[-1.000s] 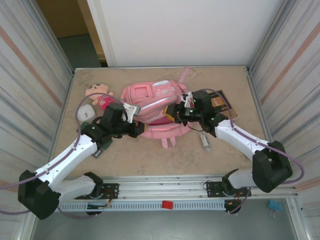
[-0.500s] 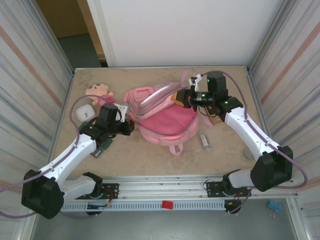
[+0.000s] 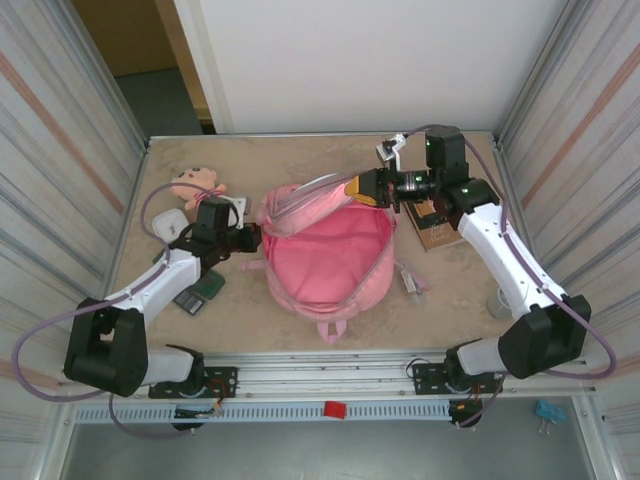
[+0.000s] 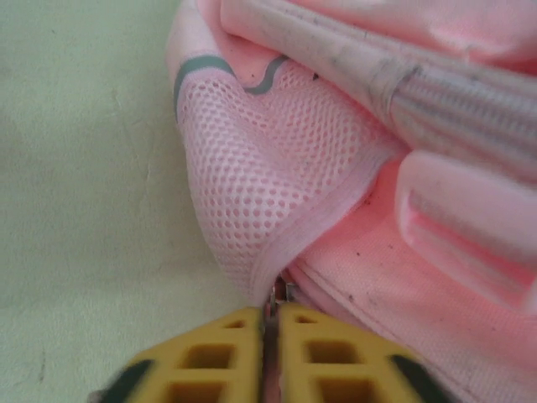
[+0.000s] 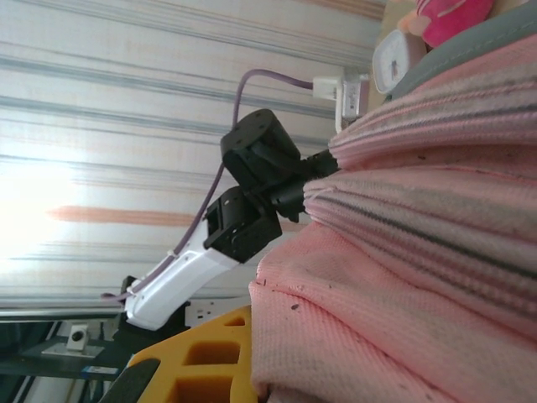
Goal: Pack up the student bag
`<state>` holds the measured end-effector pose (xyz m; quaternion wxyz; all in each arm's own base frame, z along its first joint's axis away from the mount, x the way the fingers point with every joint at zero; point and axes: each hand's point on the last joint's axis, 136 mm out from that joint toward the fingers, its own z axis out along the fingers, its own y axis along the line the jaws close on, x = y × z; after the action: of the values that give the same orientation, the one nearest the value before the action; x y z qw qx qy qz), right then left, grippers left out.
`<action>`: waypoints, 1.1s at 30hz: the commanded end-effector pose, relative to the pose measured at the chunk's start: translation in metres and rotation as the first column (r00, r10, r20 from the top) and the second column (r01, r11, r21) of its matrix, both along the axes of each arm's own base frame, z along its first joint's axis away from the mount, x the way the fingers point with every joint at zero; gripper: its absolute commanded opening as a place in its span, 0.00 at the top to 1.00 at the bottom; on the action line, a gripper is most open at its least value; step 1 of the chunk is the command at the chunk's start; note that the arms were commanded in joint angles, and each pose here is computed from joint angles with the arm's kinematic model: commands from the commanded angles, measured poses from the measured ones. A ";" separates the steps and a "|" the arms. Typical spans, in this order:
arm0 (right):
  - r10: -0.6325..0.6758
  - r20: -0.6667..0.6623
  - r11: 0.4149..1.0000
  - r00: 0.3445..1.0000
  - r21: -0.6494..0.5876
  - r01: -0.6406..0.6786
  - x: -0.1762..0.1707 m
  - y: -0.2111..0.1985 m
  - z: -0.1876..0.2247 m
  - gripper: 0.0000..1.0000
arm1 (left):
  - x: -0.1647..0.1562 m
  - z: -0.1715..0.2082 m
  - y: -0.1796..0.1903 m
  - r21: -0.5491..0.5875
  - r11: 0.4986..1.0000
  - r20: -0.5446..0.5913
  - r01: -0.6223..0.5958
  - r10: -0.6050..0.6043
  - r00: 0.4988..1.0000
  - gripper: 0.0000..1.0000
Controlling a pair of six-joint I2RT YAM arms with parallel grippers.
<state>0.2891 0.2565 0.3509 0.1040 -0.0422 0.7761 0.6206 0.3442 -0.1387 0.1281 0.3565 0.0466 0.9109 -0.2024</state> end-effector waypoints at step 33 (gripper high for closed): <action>-0.263 -0.181 0.858 0.948 -0.493 0.144 0.002 0.021 -0.180 0.41 | -0.053 0.046 0.026 -0.145 0.961 -0.116 -0.237 0.221 0.968 0.43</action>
<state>0.3108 0.3000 0.1772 0.0579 0.0817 0.8877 0.4494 0.2973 -0.1097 0.1860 0.3598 -0.0811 0.9030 -0.2203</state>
